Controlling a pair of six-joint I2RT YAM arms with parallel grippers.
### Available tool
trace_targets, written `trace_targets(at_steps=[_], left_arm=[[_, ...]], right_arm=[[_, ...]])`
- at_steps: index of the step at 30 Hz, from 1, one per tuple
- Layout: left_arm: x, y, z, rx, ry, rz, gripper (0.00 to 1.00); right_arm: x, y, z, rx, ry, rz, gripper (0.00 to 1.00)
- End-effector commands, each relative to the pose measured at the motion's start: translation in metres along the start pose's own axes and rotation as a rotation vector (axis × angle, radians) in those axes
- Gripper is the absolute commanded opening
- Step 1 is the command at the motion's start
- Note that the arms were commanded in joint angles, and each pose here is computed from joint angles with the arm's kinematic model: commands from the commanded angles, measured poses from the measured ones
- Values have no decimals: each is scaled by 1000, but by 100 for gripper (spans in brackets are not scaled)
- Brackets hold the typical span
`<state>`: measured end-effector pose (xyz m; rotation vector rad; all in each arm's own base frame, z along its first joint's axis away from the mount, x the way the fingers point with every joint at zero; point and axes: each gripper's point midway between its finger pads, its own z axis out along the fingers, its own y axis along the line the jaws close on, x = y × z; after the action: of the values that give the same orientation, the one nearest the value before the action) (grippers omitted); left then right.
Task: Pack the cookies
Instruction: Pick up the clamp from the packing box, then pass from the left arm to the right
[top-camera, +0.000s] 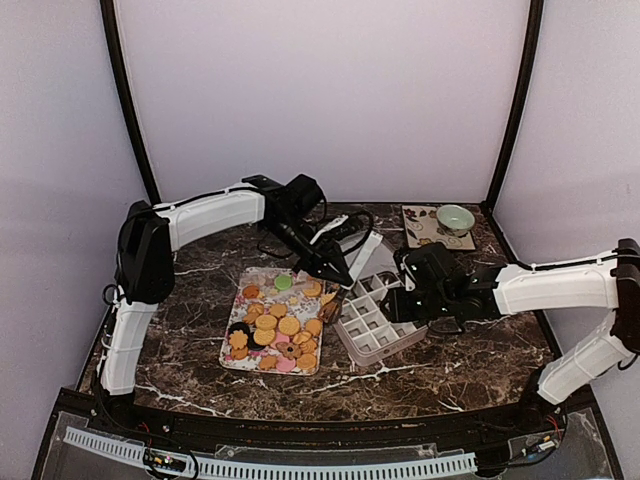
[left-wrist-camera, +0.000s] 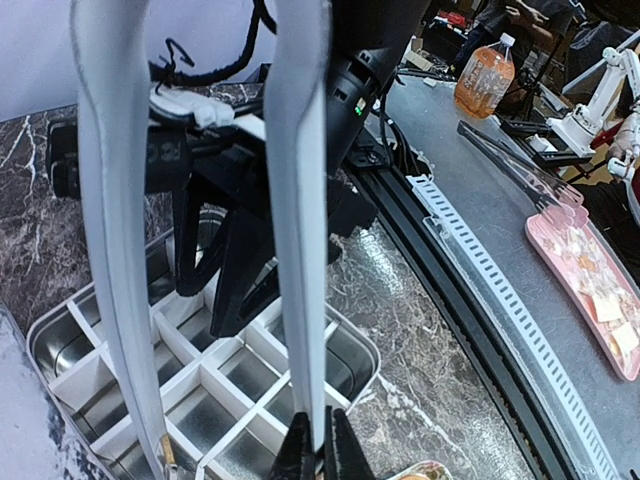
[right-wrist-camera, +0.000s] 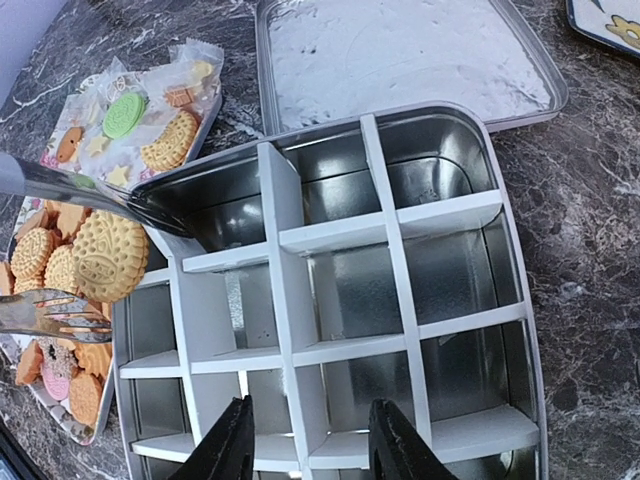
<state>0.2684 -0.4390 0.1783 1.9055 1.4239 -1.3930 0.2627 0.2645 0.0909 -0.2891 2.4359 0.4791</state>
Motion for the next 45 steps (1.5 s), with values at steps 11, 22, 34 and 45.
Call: trace_targets(at_steps=[11,22,34,45], left_arm=[[-56,-19,-17,21,-109,119,0],[-110,-65,-52,29,-161,109,0],[-144,-126,-77,160,-273,-107,0],[-123,-134,-71,118,-237,-177,0]], right_arm=[[-7,1,-2,-14,-42,43,38],[-92,57,-99,-284,-356,-80,63],[-119,139,-175,-695,-457,-334,98],[-123,179,-197,-904,-422,-423,100]])
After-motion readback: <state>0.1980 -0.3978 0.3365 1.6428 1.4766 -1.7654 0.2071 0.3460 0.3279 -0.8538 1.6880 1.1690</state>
